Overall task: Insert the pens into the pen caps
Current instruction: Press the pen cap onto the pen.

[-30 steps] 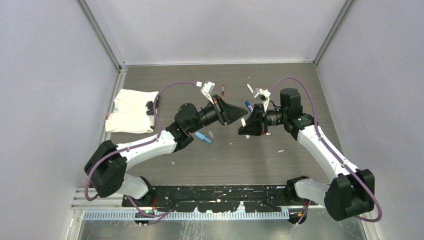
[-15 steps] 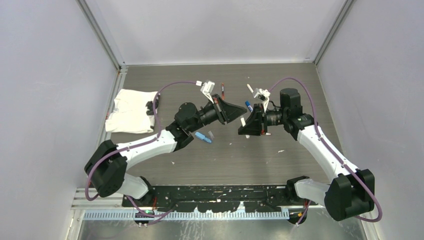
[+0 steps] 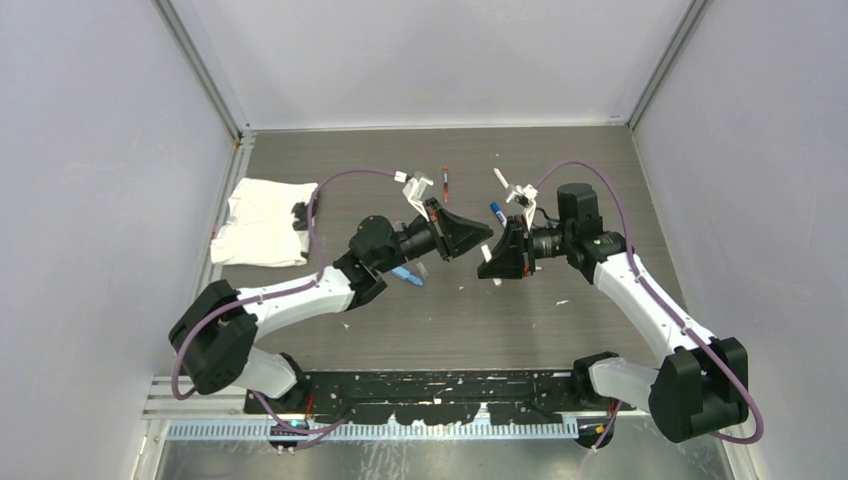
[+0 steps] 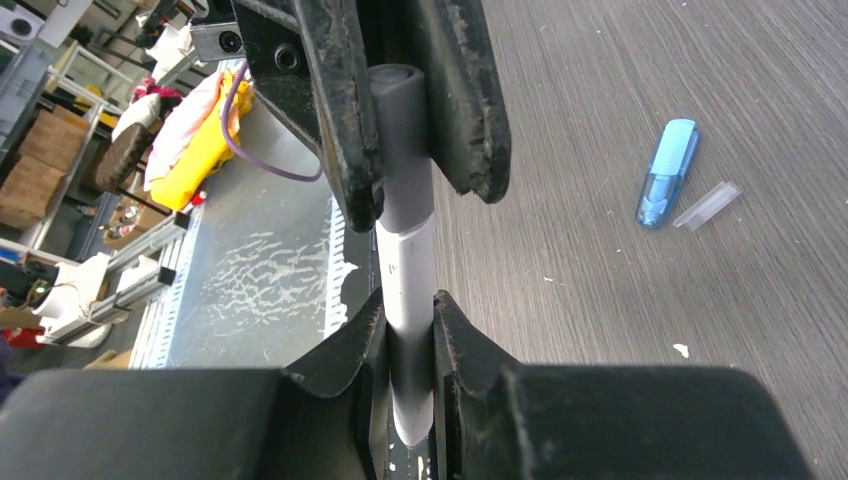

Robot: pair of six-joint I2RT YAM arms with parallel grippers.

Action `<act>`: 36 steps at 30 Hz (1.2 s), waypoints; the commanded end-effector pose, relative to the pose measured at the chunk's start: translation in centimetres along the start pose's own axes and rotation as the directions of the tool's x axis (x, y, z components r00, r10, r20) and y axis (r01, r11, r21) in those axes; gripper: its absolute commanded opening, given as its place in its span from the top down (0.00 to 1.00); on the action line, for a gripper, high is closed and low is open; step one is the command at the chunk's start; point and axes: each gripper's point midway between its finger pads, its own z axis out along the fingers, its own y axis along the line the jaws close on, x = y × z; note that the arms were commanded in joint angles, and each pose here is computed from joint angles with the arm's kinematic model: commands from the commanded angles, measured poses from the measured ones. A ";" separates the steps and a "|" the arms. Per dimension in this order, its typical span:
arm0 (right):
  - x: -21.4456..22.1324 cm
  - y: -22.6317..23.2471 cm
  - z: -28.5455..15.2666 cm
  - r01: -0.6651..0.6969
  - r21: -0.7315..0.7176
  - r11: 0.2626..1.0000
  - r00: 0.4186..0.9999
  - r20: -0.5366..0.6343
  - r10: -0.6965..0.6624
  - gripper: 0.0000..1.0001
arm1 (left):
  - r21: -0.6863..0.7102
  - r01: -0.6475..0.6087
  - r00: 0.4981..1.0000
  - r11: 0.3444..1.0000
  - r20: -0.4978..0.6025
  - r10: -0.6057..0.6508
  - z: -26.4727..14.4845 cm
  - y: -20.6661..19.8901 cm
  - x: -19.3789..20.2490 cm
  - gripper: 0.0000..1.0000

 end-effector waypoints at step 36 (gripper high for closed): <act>-4.8 -7.3 -2.2 0.196 0.346 0.917 0.972 0.053 -0.228 0.99 | 0.140 0.188 0.845 0.972 -0.527 -0.087 -6.5 -4.8 20.5 1.00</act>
